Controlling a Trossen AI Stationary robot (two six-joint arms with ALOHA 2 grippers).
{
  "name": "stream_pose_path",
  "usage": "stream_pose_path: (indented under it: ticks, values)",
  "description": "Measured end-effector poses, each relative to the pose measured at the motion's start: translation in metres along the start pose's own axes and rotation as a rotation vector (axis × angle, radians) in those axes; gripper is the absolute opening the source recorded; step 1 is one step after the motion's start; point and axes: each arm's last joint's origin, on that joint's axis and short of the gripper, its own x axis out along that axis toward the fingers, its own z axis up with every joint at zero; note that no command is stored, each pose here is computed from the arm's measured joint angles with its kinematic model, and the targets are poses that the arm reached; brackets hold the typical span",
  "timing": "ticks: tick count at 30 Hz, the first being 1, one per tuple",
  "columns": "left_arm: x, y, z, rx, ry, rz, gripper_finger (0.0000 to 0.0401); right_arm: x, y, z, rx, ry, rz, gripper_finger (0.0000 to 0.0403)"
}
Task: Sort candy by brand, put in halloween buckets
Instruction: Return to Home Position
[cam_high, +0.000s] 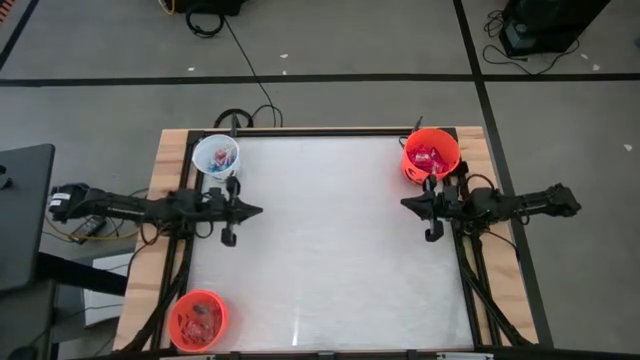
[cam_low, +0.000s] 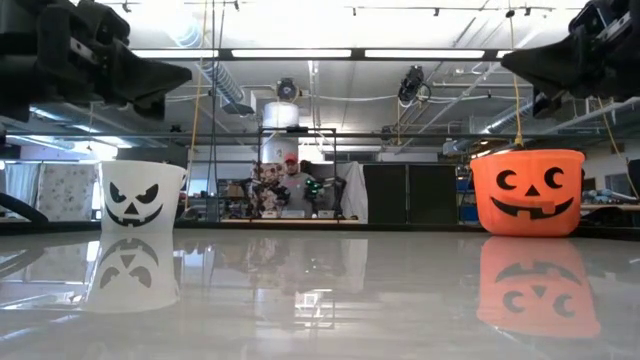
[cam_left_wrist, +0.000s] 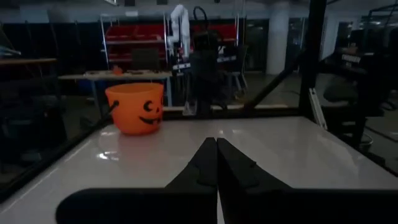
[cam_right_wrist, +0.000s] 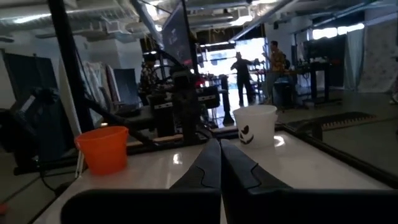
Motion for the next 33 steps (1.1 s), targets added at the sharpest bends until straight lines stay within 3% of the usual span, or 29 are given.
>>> stream_pose_path:
  ticks: [4, 10, 15, 20, 27, 33]
  values:
    - [-0.003, 0.0, 0.003, -0.003, -0.019, -0.009, 0.0001, 0.0, -0.001, 0.0, -0.018, -0.004, -0.001, 0.0003]
    - [-0.009, 0.0, 0.011, 0.018, 0.117, -0.013, 0.0001, 0.0, -0.002, 0.001, -0.036, -0.005, -0.001, 0.0003]
    - [-0.019, 0.001, 0.025, 0.053, 0.106, -0.014, 0.0001, 0.0, -0.002, 0.001, -0.084, -0.005, -0.002, 0.0003]
    - [-0.034, 0.001, 0.019, 0.058, 0.168, 0.0, 0.0001, 0.0, -0.002, 0.001, -0.123, -0.011, -0.001, 0.0003]
    - [-0.043, 0.003, 0.025, 0.086, 0.096, 0.044, 0.0001, -0.004, -0.002, 0.004, -0.155, -0.037, -0.001, 0.0003]
    - [-0.044, 0.003, 0.016, 0.093, 0.181, 0.043, 0.0002, -0.006, -0.003, 0.001, -0.167, -0.011, -0.001, 0.0004]
